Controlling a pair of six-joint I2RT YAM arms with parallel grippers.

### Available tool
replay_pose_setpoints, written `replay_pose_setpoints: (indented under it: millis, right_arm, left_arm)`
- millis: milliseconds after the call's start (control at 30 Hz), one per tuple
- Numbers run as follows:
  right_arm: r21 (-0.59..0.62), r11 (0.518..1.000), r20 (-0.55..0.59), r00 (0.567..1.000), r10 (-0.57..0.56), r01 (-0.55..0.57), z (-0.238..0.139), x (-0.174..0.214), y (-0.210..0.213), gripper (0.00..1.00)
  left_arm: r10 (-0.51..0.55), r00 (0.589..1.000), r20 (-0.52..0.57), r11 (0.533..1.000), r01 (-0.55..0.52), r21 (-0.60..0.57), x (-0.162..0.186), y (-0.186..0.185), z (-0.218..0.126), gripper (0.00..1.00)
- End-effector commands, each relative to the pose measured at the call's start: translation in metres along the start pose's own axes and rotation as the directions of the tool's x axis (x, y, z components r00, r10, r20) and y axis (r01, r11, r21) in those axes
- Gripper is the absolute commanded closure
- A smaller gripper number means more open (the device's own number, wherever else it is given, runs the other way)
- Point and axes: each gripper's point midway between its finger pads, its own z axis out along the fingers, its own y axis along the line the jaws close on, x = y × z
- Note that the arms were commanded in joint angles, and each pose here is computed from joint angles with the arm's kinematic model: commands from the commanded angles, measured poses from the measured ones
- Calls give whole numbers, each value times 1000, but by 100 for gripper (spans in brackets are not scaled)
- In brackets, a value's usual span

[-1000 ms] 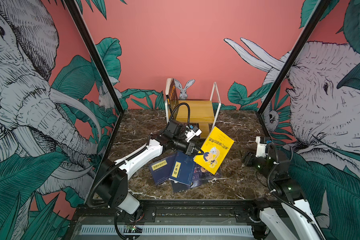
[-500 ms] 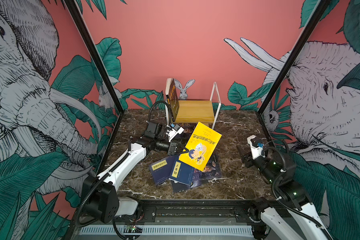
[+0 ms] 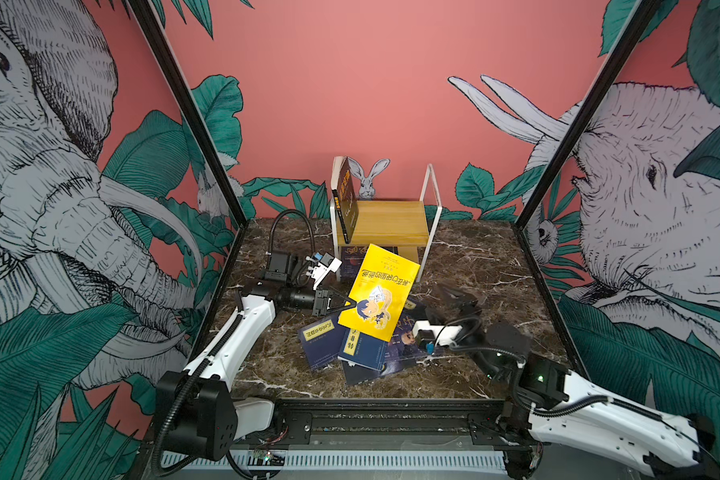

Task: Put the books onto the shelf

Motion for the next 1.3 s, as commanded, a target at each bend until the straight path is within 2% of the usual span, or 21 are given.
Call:
replay_pose_setpoints:
  millis: [0, 133, 233, 567, 733, 867, 1067, 1267]
  right_arm:
    - [119, 963, -82, 969, -232, 241, -3, -5, -29, 27]
    - [77, 945, -70, 947, -313, 318, -1, -8, -21, 33]
    - [21, 921, -64, 920, -386, 388, 4, -9, -6, 33]
    - [-53, 868, 37, 869, -493, 494, 12, -32, 21, 36]
    - [-28, 866, 57, 865, -498, 500, 19, -48, 4, 34]
    - [-39, 850, 89, 849, -520, 525, 25, -57, 10, 34]
    - [-40, 842, 121, 839, -530, 538, 35, -65, 15, 34]
    - [-17, 863, 108, 859, -501, 505, 42, -57, -1, 34]
  left_arm:
    - [91, 995, 45, 991, -95, 95, -13, -24, -7, 100]
    - [85, 995, 51, 989, -91, 119, -11, -26, -8, 100]
    - [70, 996, 57, 986, -78, 151, -14, -34, -11, 100]
    - [51, 996, 79, 965, -69, 253, -16, -50, -18, 100]
    - [25, 997, 72, 963, -43, 264, -13, -50, -18, 100]
    - [45, 996, 74, 949, -66, 307, -11, -58, -18, 100]
    - [21, 998, 58, 946, -38, 321, -10, -60, -15, 100]
    - [12, 999, 46, 944, -26, 329, -9, -61, -13, 100]
